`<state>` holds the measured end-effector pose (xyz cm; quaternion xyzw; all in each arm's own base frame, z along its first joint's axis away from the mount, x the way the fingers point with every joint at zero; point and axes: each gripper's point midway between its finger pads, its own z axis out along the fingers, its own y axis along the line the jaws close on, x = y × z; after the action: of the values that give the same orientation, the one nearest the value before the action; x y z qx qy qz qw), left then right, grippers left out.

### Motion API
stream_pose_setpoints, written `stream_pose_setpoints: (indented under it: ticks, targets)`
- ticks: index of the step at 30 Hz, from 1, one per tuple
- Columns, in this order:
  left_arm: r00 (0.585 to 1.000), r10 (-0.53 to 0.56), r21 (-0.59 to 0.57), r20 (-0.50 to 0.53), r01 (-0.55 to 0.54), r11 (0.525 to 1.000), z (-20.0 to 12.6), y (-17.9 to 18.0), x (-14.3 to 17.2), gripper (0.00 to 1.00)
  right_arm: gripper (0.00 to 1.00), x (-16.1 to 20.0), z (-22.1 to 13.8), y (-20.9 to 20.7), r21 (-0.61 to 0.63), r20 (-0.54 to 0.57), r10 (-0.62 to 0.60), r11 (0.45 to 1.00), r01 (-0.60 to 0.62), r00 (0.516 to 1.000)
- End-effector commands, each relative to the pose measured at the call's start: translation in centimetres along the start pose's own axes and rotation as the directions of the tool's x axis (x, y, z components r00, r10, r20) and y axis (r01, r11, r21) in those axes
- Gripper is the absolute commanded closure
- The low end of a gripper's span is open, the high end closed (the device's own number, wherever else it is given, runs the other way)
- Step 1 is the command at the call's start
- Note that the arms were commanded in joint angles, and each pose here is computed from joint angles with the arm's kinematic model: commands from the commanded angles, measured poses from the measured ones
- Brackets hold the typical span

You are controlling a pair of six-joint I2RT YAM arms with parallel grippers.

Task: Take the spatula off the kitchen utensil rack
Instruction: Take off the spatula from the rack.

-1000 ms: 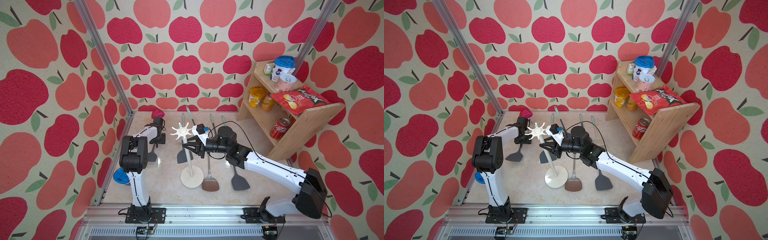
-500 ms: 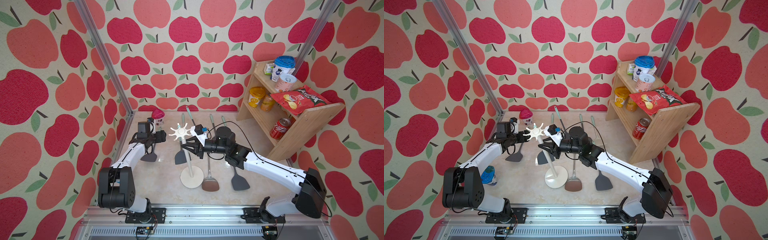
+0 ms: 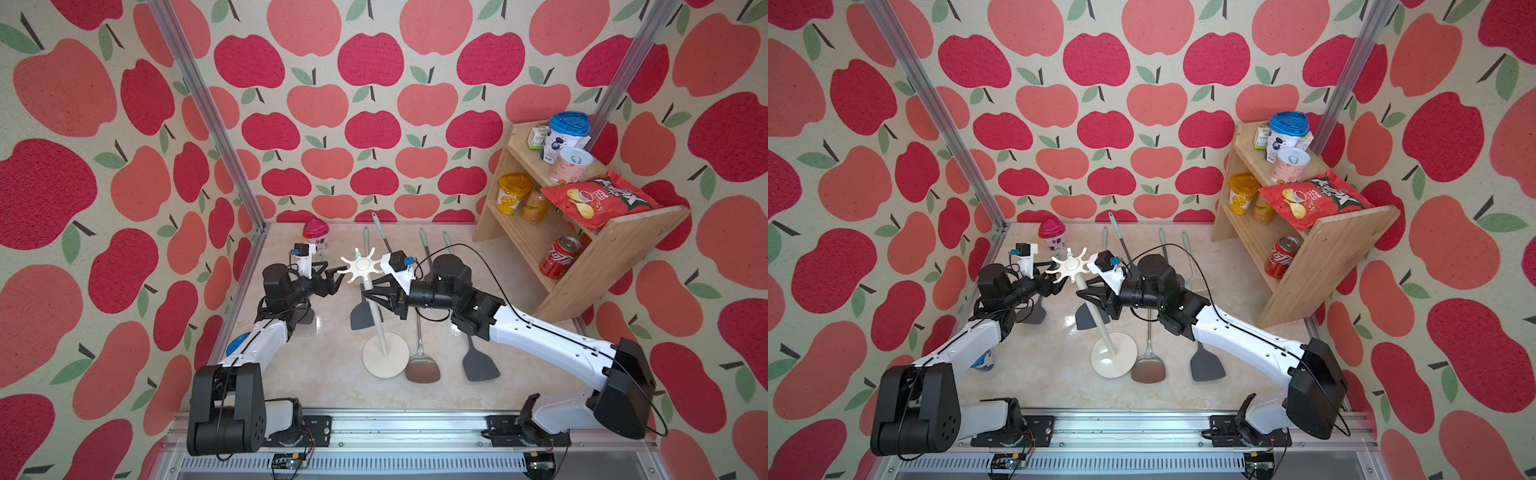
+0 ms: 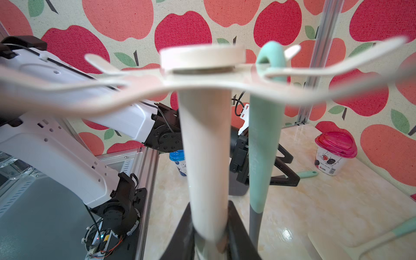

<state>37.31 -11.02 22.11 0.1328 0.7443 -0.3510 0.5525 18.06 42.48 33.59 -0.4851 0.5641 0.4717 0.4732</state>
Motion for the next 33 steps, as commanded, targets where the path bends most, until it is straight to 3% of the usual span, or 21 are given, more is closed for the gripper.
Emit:
stream_pose_setpoints:
  ticks: [1, 19, 33]
  targets:
    - [0.997, 0.070, 0.127, 0.036, -0.074, 0.989, -0.2, -3.0, -0.7, 0.10, 1.00, 0.2, -0.7, 0.9, -0.014, -0.024, 0.026, 1.000, -0.026, 0.999]
    - [0.976, 0.168, 0.175, 0.137, -0.191, 0.966, -2.9, -6.9, -0.9, 0.09, 1.00, -0.4, -1.2, 1.2, -0.007, -0.002, 0.010, 1.000, -0.010, 1.000]
    - [0.942, 0.259, 0.194, 0.213, -0.300, 0.934, -5.9, -12.1, -2.5, 0.10, 1.00, 0.0, -1.6, 1.5, -0.007, -0.001, 0.023, 1.000, -0.023, 1.000]
